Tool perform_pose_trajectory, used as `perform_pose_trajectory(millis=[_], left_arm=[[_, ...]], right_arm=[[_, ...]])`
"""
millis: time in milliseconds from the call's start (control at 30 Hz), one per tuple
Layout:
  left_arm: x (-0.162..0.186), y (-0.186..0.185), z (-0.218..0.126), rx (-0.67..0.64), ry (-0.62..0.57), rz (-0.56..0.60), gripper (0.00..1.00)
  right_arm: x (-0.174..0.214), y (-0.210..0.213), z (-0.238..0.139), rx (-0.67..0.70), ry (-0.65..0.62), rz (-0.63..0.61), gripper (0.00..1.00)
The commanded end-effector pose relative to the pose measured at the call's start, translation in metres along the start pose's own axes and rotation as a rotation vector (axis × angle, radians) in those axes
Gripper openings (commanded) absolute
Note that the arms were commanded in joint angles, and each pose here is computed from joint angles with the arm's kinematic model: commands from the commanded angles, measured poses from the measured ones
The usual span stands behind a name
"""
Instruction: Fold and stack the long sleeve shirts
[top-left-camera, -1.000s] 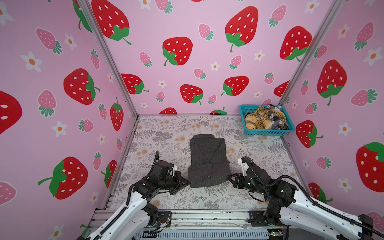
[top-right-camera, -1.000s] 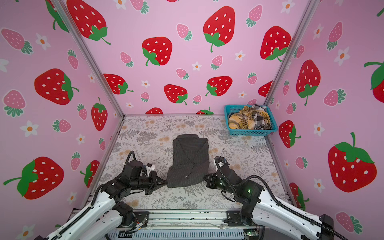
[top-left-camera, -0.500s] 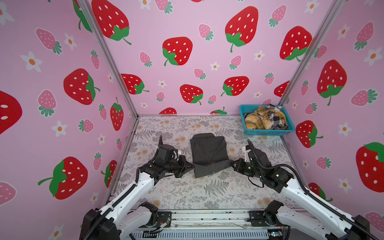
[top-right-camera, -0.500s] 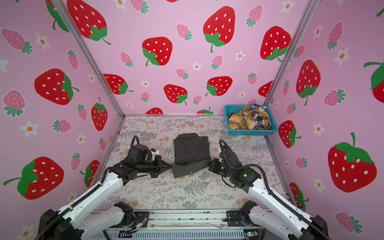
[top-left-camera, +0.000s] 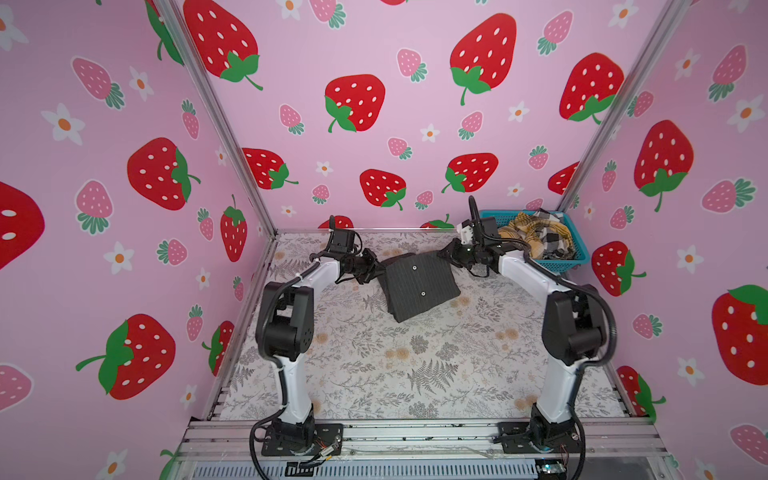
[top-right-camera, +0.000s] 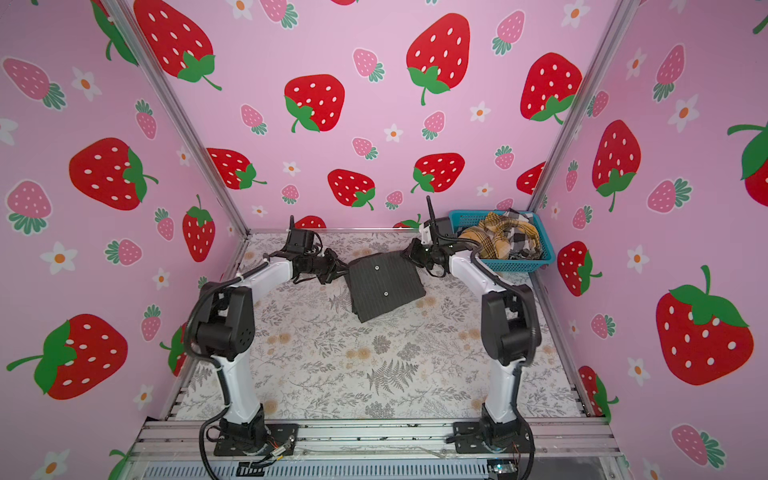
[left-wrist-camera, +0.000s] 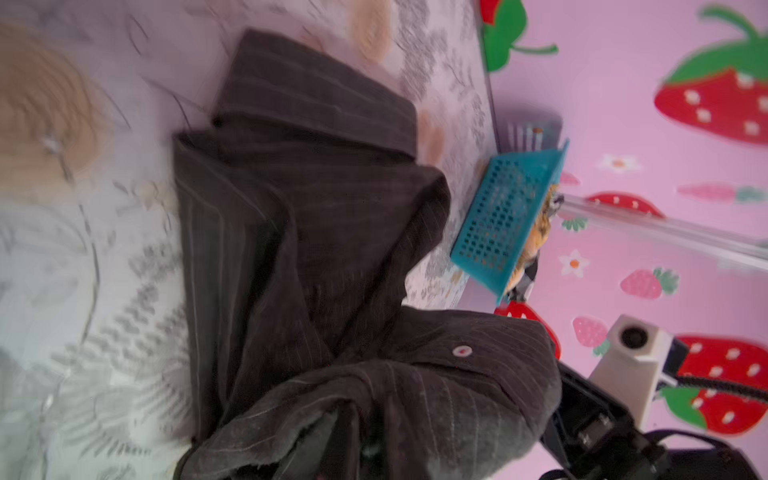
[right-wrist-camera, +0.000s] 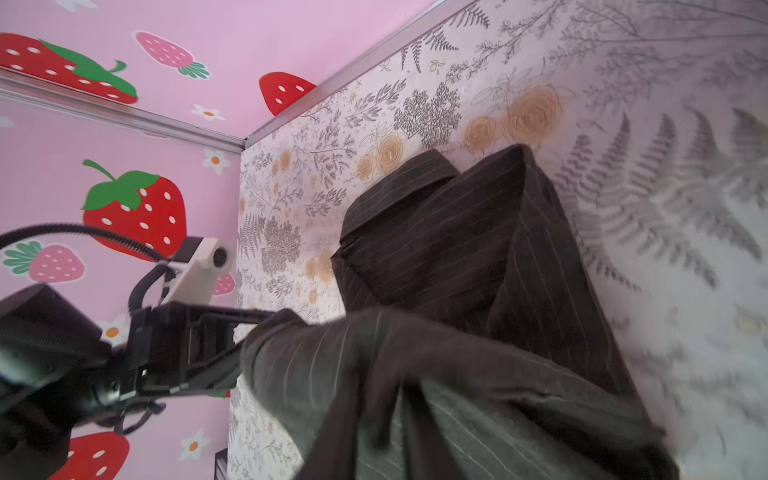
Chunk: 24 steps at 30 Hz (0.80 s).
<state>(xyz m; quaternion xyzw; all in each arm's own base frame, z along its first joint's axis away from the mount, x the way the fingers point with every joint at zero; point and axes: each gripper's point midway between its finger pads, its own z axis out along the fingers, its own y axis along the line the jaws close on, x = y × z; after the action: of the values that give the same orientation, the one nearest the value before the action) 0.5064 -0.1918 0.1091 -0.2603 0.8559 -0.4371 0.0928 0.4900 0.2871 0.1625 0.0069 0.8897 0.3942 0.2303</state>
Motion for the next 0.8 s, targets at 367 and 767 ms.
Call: perform_pose_trajectory(millis=[367, 767], left_arm=[[-0.025, -0.055, -0.038, -0.107, -0.156, 0.17, 0.47], [0.057, -0.012, 0.042, -0.121, 0.102, 0.138, 0.15]], right_arm=[[-0.009, -0.05, 0.009, 0.212, 0.055, -0.254, 0.65], [0.058, -0.088, 0.036, 0.273, 0.158, -0.225, 0.3]])
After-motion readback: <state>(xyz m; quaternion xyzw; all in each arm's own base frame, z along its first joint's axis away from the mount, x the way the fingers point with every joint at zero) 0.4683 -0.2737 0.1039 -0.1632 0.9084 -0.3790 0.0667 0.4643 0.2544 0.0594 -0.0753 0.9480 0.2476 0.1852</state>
